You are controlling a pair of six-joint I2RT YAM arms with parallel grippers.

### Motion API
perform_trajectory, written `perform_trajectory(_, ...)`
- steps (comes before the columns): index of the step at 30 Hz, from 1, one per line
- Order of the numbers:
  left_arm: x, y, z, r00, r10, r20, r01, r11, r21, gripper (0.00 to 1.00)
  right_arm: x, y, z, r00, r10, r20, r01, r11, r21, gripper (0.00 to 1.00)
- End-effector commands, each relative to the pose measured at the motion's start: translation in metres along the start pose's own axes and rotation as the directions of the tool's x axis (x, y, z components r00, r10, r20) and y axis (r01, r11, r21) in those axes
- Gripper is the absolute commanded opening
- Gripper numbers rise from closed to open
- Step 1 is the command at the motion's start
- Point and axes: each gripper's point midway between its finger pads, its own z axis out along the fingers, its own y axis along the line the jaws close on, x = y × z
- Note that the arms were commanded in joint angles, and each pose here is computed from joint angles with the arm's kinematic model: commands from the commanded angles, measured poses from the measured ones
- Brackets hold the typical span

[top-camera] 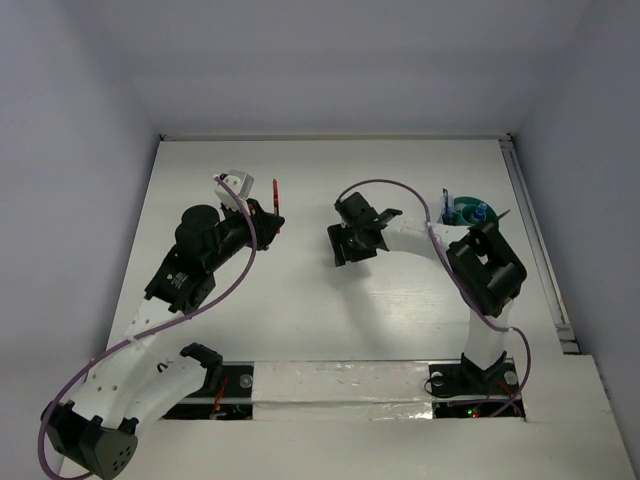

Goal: Sort the stationery into containers
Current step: Close the pen cap on the pen.

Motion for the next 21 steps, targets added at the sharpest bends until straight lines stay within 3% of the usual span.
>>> perform_trajectory(1,-0.011,-0.004,-0.001,0.999,0.017,0.038,-0.018,1.000,0.021,0.00,-0.001,-0.017,0.015,0.999,-0.027,-0.019,0.028,0.996,0.084,0.63)
perform_trajectory(13,-0.012,-0.005,-0.002,0.999,0.017,0.043,-0.018,1.000,0.024,0.00,-0.005,-0.033,0.023,0.997,-0.057,-0.049,0.065,0.980,0.186,0.43)
perform_trajectory(21,-0.015,-0.007,-0.005,0.998,0.016,0.054,-0.018,0.999,0.031,0.00,-0.001,-0.045,0.028,0.995,-0.060,-0.085,0.080,0.964,0.252,0.40)
